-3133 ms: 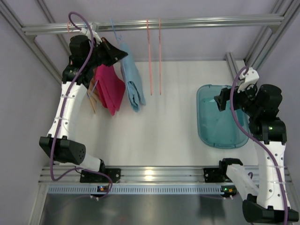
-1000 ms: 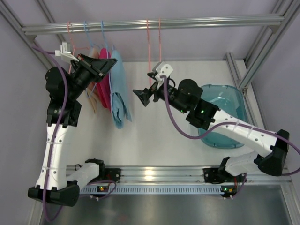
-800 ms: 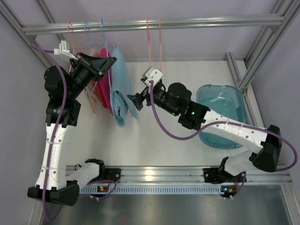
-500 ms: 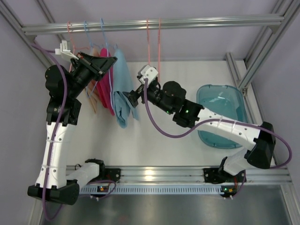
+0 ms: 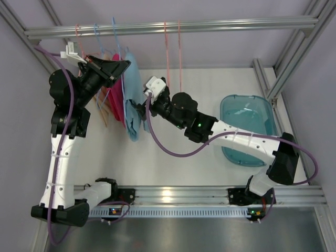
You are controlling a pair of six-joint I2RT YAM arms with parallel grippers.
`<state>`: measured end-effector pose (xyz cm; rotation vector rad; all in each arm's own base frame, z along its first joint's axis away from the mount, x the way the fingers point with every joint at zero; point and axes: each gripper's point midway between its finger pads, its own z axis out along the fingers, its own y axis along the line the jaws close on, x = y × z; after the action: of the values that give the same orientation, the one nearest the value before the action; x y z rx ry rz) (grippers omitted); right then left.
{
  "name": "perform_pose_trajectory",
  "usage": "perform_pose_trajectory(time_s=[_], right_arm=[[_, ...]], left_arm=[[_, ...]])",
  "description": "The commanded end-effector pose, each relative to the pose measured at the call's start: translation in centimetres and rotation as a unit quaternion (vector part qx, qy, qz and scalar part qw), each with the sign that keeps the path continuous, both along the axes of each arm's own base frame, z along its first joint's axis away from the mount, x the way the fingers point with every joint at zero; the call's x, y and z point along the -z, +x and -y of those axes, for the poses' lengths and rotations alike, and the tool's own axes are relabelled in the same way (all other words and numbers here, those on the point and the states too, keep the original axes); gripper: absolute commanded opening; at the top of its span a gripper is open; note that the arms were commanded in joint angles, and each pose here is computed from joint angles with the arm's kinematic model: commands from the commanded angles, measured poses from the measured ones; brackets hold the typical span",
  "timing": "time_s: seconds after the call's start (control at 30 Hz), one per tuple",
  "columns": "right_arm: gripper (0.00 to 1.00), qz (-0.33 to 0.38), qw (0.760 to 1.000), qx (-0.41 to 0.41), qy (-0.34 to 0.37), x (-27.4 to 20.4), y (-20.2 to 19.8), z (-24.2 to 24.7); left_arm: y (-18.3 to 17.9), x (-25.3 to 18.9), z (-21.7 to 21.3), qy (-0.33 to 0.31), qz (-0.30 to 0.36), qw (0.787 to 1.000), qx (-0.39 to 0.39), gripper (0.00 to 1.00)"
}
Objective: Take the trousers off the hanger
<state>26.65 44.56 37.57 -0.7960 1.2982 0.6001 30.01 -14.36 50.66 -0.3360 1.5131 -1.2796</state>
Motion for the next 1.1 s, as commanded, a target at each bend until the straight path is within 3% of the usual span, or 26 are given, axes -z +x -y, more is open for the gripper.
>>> perform_pose_trajectory(time_s=[0.0,0.33,0.5,0.67,0.87,0.9,0.97,1.0,1.07], right_arm=[[0.88,0.034,0.998,0.024,0.038,-3.6,0.5,-0.1],[0.82,0.053,0.994,0.083,0.05,-4.0,3.1,0.1],[0.99,0.04,0.996,0.049,0.059,-3.8,2.6,-1.6],[0.99,0.04,0.998,-0.019,0.041,-2.3,0.4,-3.8],[0.99,0.033,0.999,0.035,0.017,-0.2,3.5,-3.5],[0.98,0.031,0.998,0.049,0.023,-0.5,4.8,-2.6],[0.85,0.026,0.997,0.062,0.034,-1.1,5.9,-1.7],[0.69,0.028,0.996,0.072,0.042,-1.9,6.6,-0.7],[0.52,0.027,0.996,0.071,0.048,-2.5,6.6,-0.3]], left_arm=[[-4.4,-9.1,-0.6,-0.02,0.167,0.986,-0.002,0.0],[-4.9,-9.4,-0.5,-0.023,0.169,0.985,0.004,0.0],[-4.6,-9.4,-0.6,-0.03,0.164,0.986,0.002,0.0],[-4.4,-9.9,-0.7,-0.037,0.166,0.985,-0.003,0.0],[-4.5,-9.9,-0.5,-0.036,0.165,0.986,0.006,0.0],[-4.5,-9.8,-0.5,-0.035,0.164,0.986,0.006,0.0],[-4.5,-9.6,-0.4,-0.035,0.162,0.986,0.008,0.0],[-4.7,-9.6,-0.4,-0.034,0.163,0.986,0.008,0.0],[-4.5,-9.2,-0.4,-0.033,0.159,0.987,0.008,0.0]])
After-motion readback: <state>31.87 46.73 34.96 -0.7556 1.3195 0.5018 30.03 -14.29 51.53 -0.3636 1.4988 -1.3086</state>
